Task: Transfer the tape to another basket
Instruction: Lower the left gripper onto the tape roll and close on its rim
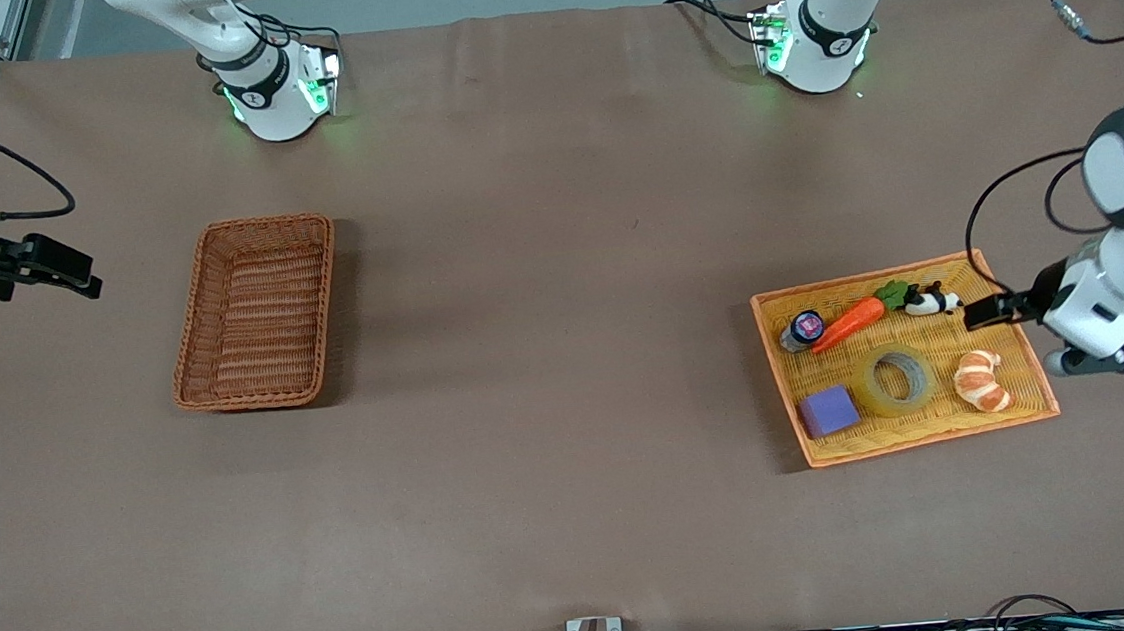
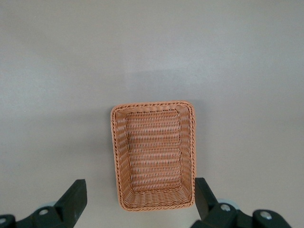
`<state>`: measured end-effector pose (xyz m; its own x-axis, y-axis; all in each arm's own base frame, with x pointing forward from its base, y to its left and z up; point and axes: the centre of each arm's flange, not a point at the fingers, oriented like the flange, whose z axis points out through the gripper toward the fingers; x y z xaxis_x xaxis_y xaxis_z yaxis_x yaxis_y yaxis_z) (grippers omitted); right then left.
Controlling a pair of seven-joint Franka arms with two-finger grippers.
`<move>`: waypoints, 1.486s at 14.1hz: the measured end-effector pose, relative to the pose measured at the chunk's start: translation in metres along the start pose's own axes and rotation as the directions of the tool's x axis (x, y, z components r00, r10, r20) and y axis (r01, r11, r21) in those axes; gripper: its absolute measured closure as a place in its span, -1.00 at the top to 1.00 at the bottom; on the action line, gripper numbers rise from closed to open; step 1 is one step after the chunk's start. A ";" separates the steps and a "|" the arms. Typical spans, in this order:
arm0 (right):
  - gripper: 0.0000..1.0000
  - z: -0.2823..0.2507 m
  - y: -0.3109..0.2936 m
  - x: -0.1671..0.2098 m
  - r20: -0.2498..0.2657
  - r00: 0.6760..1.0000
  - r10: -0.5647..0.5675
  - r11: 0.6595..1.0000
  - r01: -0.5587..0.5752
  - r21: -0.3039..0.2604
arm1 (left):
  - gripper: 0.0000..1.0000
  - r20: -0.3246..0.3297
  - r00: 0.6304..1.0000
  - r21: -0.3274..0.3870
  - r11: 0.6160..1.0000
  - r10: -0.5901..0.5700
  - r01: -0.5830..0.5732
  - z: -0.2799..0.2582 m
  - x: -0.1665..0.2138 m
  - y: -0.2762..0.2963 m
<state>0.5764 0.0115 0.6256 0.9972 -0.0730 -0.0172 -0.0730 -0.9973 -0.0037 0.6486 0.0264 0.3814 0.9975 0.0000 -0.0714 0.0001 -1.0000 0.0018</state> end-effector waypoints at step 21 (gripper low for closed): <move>1.00 0.000 0.018 0.002 -0.004 1.000 0.031 1.000 -0.031 0.000 | -0.35 -0.055 0.998 -0.007 1.000 0.005 -0.005 0.175 0.011 0.011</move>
<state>0.5769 -0.0062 0.6259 0.9945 -0.1038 -0.0134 -0.1038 -0.9946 -0.0032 0.6469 0.0156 0.2063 0.9999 -0.0048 -0.0163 -0.0047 -0.9999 0.0092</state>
